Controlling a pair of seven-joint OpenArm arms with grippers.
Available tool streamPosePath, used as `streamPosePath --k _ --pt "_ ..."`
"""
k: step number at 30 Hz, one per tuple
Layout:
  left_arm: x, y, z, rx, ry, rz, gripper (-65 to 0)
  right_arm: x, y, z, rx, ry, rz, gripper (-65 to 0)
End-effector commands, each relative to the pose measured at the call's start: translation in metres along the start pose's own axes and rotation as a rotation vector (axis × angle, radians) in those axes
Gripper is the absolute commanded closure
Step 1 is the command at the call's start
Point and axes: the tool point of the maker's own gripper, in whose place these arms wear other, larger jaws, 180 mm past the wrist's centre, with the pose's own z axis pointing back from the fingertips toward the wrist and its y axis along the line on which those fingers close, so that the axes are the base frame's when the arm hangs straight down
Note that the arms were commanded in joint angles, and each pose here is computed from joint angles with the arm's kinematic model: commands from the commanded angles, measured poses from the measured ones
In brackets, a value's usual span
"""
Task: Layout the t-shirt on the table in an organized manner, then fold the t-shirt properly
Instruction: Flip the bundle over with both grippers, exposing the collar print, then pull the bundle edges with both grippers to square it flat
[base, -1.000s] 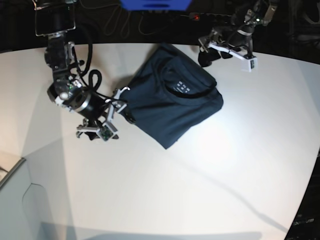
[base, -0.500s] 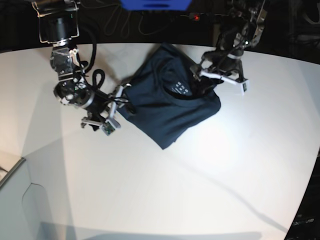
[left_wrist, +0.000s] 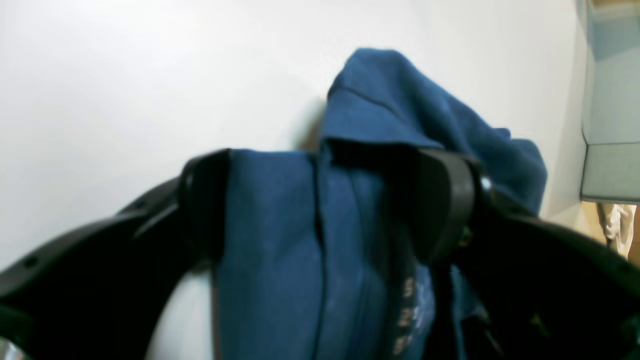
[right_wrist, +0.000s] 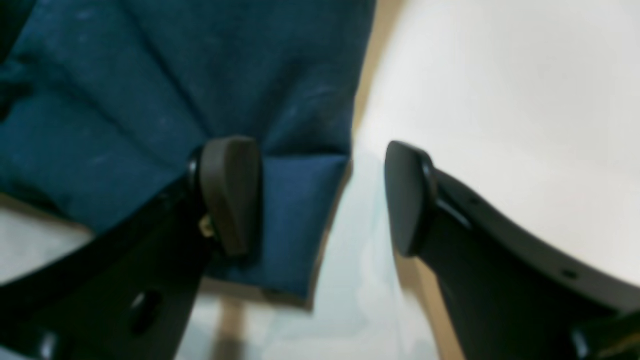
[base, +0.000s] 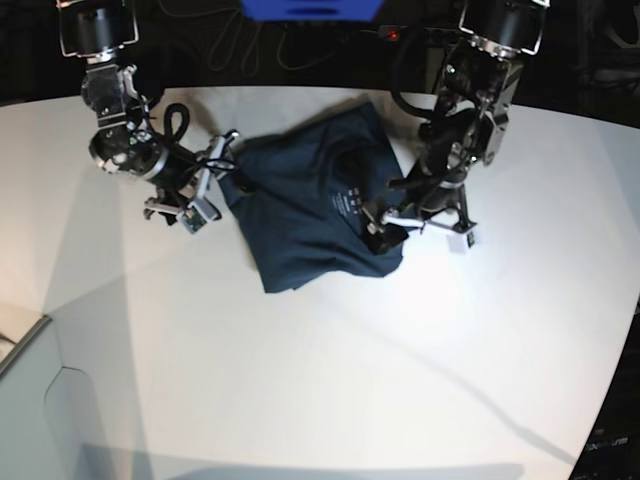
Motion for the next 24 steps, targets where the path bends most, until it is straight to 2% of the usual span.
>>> streamPosePath --k 1,6,12,16,18,24 --pt "0.022 -0.019 0.0 -0.05 -0.059 -0.005 -50.0 -0.011 -0.005 0.006 -0.006 0.054 0.028 -39.8" --pt "0.053 -0.039 0.013 -0.107 -0.127 -0.044 -50.0 0.009 -0.019 0.022 -0.085 -0.023 0.01 -39.9" --pt "0.053 -0.045 0.057 -0.16 -0.157 -0.093 -50.1 0.054 -0.033 0.044 -0.17 -0.138 0.051 -39.9" --pt "0.024 -0.062 0.074 -0.203 -0.119 -0.058 -50.3 0.063 -0.043 0.053 -0.204 -0.161 0.06 -39.9" --pt "0.002 -0.074 0.074 -0.225 -0.079 -0.034 -50.3 0.062 -0.048 0.056 -0.22 -0.164 0.054 -39.9" --pt "-0.056 -0.071 0.058 -0.198 0.053 0.0 -50.3 0.062 -0.05 0.058 -0.225 -0.164 0.054 -39.9"
